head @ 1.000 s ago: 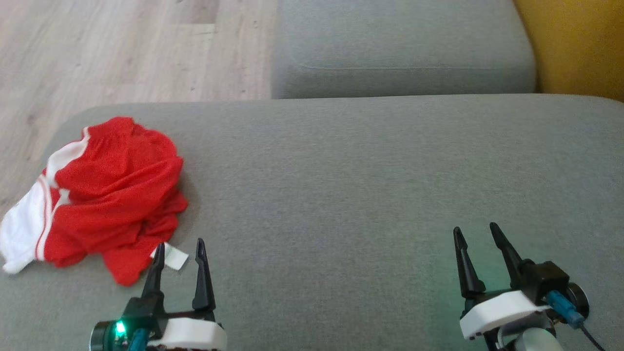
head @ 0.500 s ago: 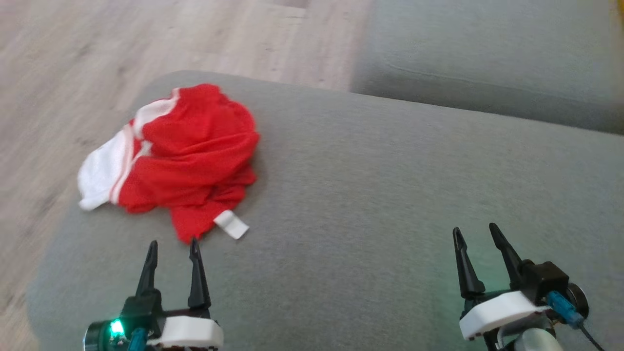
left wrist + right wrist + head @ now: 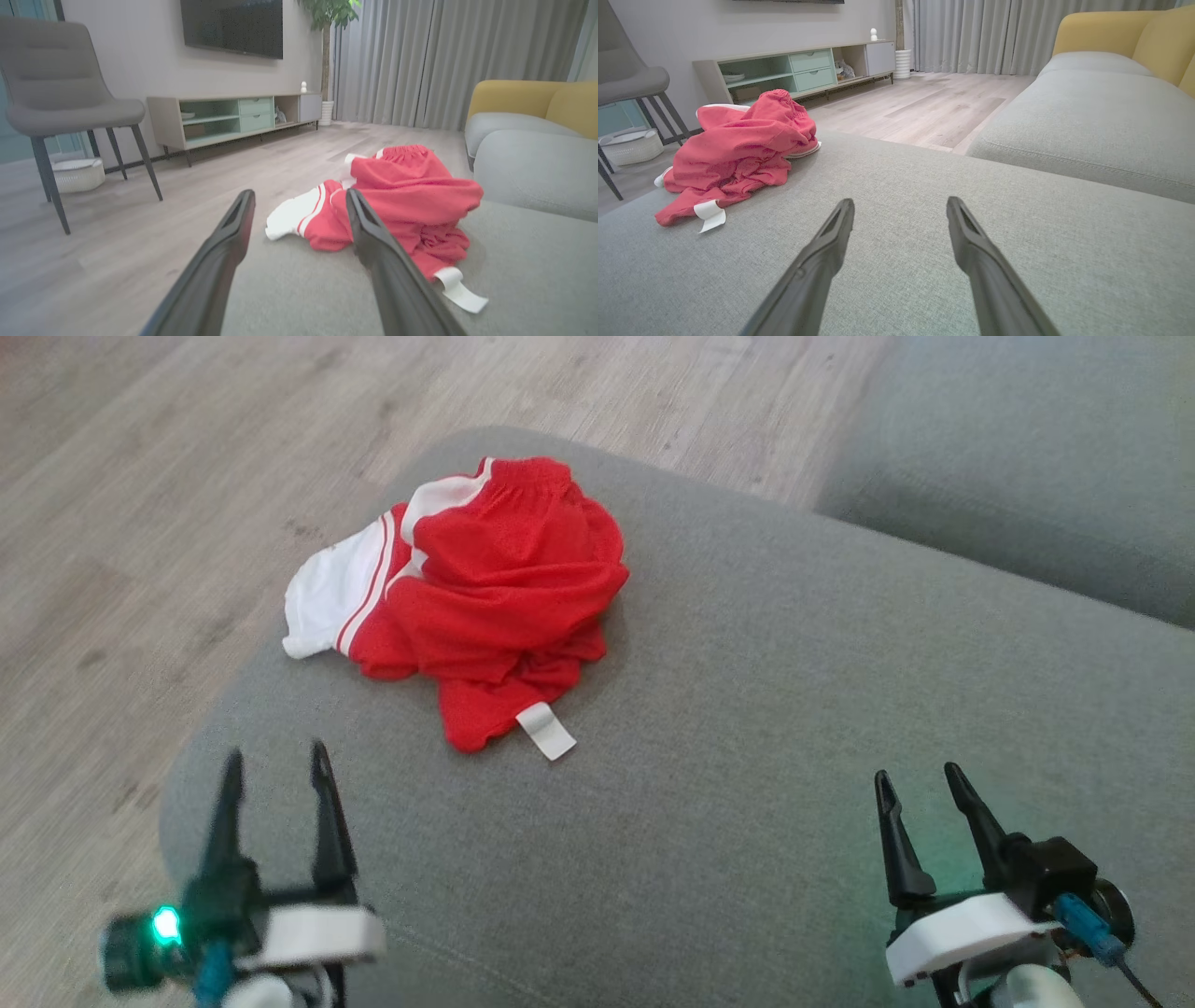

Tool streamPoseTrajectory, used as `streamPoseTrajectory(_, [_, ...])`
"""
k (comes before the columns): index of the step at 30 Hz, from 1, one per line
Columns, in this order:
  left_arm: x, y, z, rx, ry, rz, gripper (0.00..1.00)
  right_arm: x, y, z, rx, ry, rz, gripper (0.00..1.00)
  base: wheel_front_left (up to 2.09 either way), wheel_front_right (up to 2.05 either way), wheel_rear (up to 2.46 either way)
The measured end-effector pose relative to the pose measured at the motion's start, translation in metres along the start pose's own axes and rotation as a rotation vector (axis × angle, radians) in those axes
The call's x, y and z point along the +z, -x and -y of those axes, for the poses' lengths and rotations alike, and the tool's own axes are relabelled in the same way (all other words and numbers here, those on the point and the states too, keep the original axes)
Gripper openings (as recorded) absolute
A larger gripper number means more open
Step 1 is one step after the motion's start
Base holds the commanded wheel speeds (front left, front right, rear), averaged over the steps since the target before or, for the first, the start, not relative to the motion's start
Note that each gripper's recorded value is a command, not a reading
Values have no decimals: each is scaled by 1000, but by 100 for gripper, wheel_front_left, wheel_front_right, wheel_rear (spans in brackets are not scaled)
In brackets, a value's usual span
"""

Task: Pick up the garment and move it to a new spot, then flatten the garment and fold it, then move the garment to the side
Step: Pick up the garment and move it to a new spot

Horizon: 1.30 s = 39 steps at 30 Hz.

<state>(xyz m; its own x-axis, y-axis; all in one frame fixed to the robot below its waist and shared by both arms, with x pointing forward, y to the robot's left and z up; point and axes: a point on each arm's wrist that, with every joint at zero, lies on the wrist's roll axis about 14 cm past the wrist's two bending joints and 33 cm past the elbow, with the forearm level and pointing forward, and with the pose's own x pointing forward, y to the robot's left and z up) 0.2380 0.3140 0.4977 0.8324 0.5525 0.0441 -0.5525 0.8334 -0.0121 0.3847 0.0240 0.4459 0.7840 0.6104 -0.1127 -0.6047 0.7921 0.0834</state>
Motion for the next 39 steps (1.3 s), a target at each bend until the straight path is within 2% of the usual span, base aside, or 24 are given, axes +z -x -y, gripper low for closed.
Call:
streamPoseTrajectory(4, [48,-34,1,-37,-75,141,100,-14,-6,3,9,26,-37,100,0,0,0])
streamPoseTrajectory(8, [93,-78,25,-135,-134,259,100,-30,-14,12,3,48,-73,100,0,0,0])
streamPoseTrajectory(13, [87,-140,61,-262,-198,192,100,-42,-33,30,-11,85,-86,100,0,0,0])
streamPoseTrajectory(14, [87,-140,61,-262,-198,192,100,-42,-33,30,-11,85,-86,100,0,0,0])
streamPoseTrajectory(19, [60,-204,94,-316,-305,-50,100,-53,-44,63,-56,105,-92,100,0,0,0])
streamPoseTrajectory(22, [31,-223,111,-344,-332,-245,100,-54,-40,79,-96,104,-89,100,0,0,0])
streamPoseTrajectory(29, [-58,-212,125,-363,-323,-664,100,-58,-27,109,-179,104,-92,100,0,0,0])
streamPoseTrajectory(33, [-88,-197,142,-404,-260,-775,100,-61,-27,118,-199,99,-91,100,0,0,0])
streamPoseTrajectory(34, [-92,-196,143,-407,-257,-787,48,-62,-26,119,-204,98,-91,100,0,0,0])
streamPoseTrajectory(36, [-100,-194,137,-407,-272,-799,0,-64,-26,123,-215,93,-94,100,0,0,0])
streamPoseTrajectory(39, [-99,-195,136,-433,-279,-743,0,-65,-27,125,-220,93,-91,100,0,0,0])
